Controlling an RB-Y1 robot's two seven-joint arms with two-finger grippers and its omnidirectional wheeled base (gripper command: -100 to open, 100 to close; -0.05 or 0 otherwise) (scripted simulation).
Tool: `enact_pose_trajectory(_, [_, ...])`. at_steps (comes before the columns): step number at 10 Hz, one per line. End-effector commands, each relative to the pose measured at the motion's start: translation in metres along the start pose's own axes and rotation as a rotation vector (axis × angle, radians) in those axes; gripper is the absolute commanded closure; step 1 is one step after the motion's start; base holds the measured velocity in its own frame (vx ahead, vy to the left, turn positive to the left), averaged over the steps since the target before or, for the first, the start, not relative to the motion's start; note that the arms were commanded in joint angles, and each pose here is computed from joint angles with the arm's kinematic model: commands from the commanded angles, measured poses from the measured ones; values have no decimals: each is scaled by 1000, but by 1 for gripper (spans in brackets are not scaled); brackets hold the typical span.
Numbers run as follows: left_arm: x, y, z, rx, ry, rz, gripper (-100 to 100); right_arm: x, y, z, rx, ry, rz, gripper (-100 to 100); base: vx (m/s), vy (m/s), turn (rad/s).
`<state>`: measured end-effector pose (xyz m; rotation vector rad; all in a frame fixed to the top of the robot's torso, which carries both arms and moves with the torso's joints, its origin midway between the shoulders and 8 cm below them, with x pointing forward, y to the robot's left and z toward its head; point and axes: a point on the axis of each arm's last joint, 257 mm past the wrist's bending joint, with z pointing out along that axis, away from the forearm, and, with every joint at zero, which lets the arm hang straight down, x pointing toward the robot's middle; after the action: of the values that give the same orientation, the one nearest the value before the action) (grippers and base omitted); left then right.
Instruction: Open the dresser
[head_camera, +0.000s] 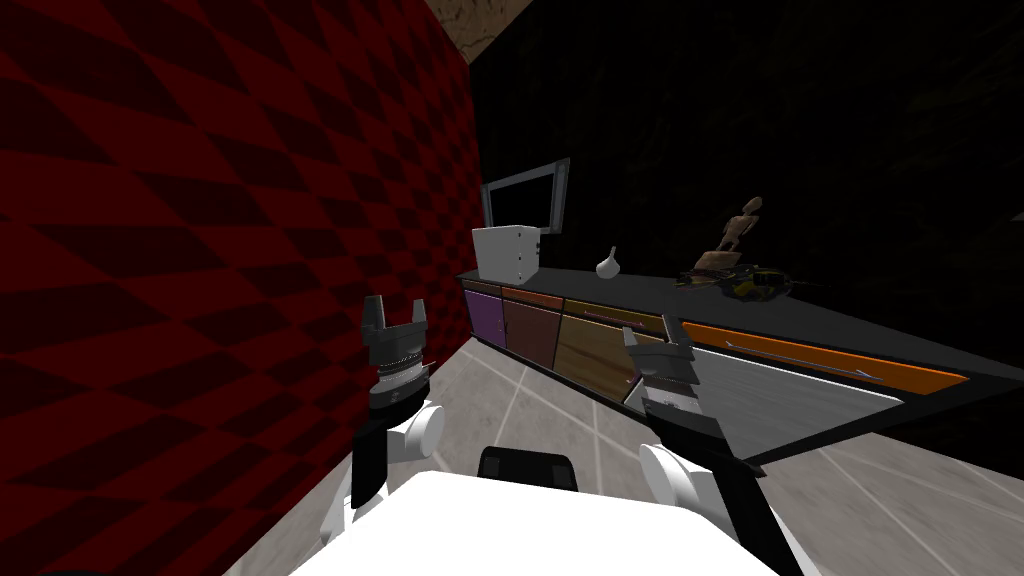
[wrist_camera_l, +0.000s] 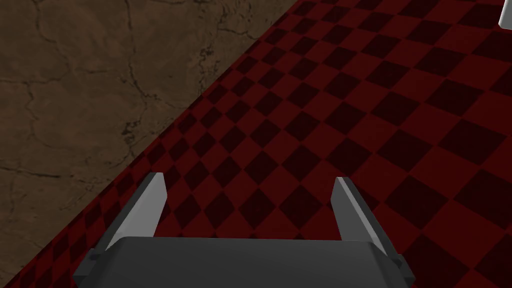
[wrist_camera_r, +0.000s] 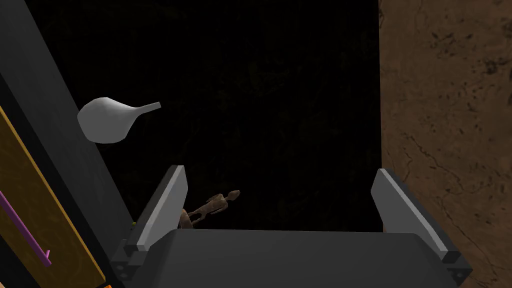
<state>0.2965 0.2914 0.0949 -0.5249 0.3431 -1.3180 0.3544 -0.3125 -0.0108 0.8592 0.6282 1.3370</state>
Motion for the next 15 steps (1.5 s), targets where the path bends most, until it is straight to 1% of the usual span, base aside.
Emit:
enact_pose_trajectory(1, [0,0,0,0,0,0,0,0,0,0,0,0,0,0,0,0,0])
enact_pose_trajectory(9, [0,0,0,0,0,0,0,0,0,0,0,0,0,0,0,0,0])
enact_pose_trajectory(10, [0,0,0,0,0,0,0,6,-2,1,4,38,-34,-100,16,2,-8])
enact_pose_trajectory(12, [0,0,0,0,0,0,0,18,-6,3,10,96,-98,-100,28,6,-14])
enact_pose_trajectory(15, [0,0,0,0,0,0,0,39,-14,6,12,187,-224,-100,55,4,-23])
